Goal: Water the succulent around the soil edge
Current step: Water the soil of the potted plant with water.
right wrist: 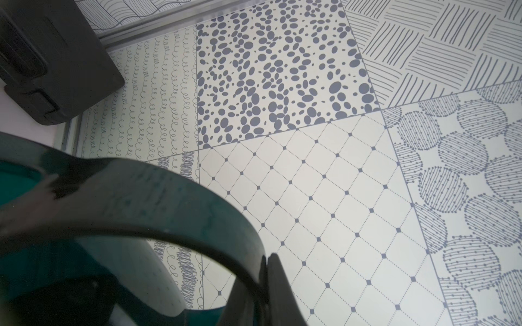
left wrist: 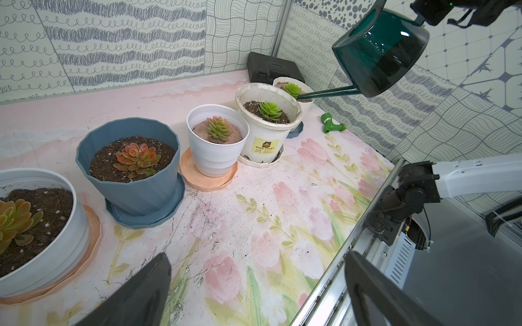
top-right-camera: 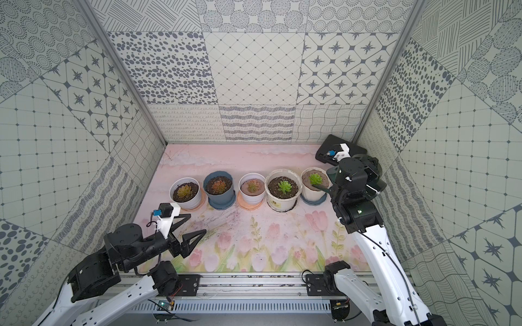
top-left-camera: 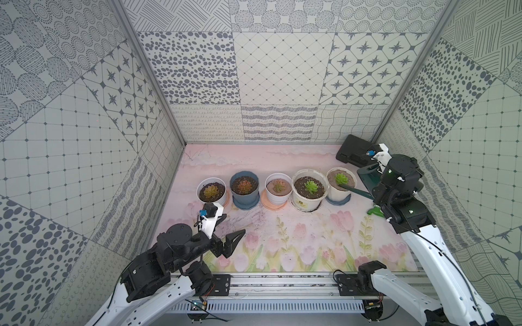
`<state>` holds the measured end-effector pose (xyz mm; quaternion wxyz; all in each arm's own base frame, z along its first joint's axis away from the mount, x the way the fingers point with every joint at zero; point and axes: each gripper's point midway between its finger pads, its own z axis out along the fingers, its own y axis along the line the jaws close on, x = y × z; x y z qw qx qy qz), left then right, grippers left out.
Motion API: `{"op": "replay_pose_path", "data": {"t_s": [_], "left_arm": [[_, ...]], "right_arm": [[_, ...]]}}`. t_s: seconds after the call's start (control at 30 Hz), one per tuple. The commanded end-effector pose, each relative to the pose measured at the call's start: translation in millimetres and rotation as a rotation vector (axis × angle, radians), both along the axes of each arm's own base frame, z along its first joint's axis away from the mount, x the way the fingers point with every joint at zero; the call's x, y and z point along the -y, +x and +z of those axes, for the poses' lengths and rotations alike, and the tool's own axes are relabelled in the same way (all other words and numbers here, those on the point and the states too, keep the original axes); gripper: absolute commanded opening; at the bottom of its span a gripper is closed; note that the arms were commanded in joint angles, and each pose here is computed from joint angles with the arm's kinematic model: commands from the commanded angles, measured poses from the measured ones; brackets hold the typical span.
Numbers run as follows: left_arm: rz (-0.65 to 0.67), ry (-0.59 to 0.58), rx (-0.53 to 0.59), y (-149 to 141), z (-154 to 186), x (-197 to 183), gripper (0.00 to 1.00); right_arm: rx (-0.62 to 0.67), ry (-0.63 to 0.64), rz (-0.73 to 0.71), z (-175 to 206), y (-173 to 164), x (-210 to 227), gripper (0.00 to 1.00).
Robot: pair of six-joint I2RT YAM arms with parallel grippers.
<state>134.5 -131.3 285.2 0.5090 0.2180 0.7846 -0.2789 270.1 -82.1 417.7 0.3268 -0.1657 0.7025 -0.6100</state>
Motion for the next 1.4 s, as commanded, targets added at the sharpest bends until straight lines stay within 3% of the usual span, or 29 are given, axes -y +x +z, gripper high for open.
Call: {"op": "replay_pose_path", "data": {"t_s": [0.0,0.63,1.03,1.37], "left_arm": [[0.009,-0.002,0.021,4,3,0,0.99],[0.021,0.007,0.019,6,2,-1,0.99],[0.028,0.027,0.001,10,-3,1,0.99],[0.062,0.057,-0.018,17,-9,-1,0.99]], "right_arm": [[0.143,0.065,0.004,29,-1,-3,0.00],[0.170,0.061,0.005,39,42,-19,0.00],[0.322,0.165,0.017,63,2,-12,0.00],[0.295,0.197,0.118,44,12,-48,0.00]]}}
